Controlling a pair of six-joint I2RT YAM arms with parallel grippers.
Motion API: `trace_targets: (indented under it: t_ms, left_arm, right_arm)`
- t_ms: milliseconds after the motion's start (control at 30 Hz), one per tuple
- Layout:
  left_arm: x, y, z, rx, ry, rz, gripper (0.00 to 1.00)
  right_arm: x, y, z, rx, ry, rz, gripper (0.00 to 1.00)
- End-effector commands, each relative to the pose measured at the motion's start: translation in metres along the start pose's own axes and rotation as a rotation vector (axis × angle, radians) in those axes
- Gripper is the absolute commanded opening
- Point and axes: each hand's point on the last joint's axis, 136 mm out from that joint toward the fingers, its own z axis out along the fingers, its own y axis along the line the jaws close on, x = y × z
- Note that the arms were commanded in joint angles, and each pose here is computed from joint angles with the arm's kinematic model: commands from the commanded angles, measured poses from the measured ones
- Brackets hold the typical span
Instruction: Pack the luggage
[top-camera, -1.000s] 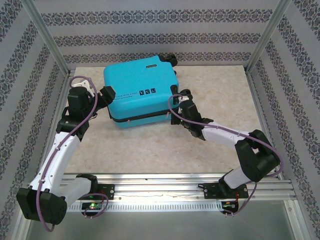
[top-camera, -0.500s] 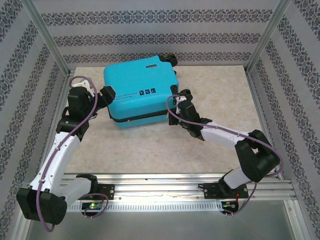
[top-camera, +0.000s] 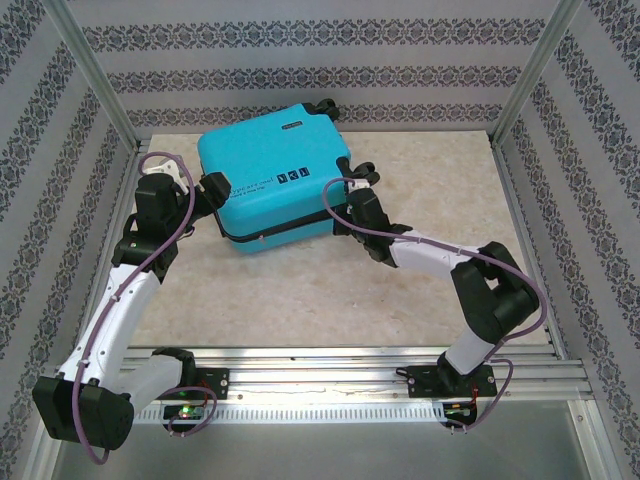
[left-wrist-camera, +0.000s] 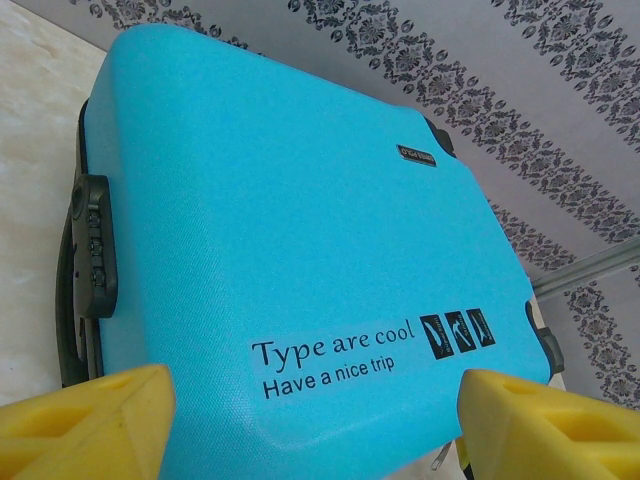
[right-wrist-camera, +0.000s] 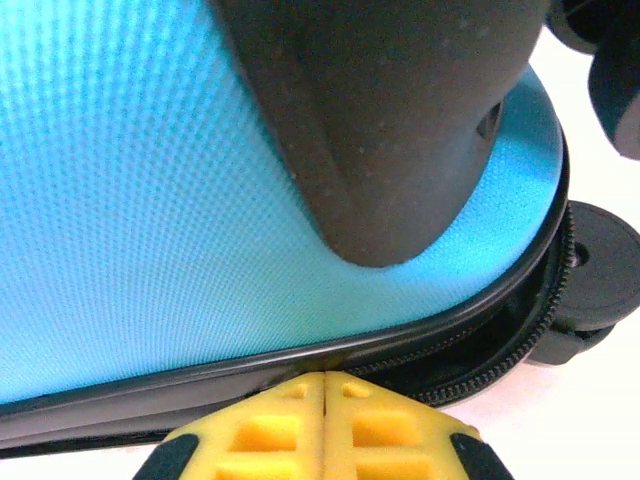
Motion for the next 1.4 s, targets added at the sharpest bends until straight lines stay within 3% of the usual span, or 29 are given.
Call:
trace_targets:
  t_ms: [0, 267, 733, 1367]
  left_arm:
    - [-0.009, -0.01, -0.008, 0.024, -0.023, 0.014, 0.75]
    - [-0.003, -0.008, -0.004, 0.034, -0.019, -0.003, 0.75]
    - [-0.003, -0.009, -0.009, 0.039, -0.023, 0.01, 0.75]
    - [-0.002, -0.009, -0.006, 0.041, -0.016, 0.006, 0.75]
  right_arm:
    - [0.014, -0.001, -0.007, -0.032, 0.047, -0.068, 0.12]
    - [0.001, -0.001, -0.04, 0.058, 0.034, -0.067, 0.26]
    - [0.008, 0.009, -0.041, 0.333, 0.121, -0.236, 0.5]
    - [0.033, 0.017, -0.007, 0.373, 0.235, -0.293, 0.53]
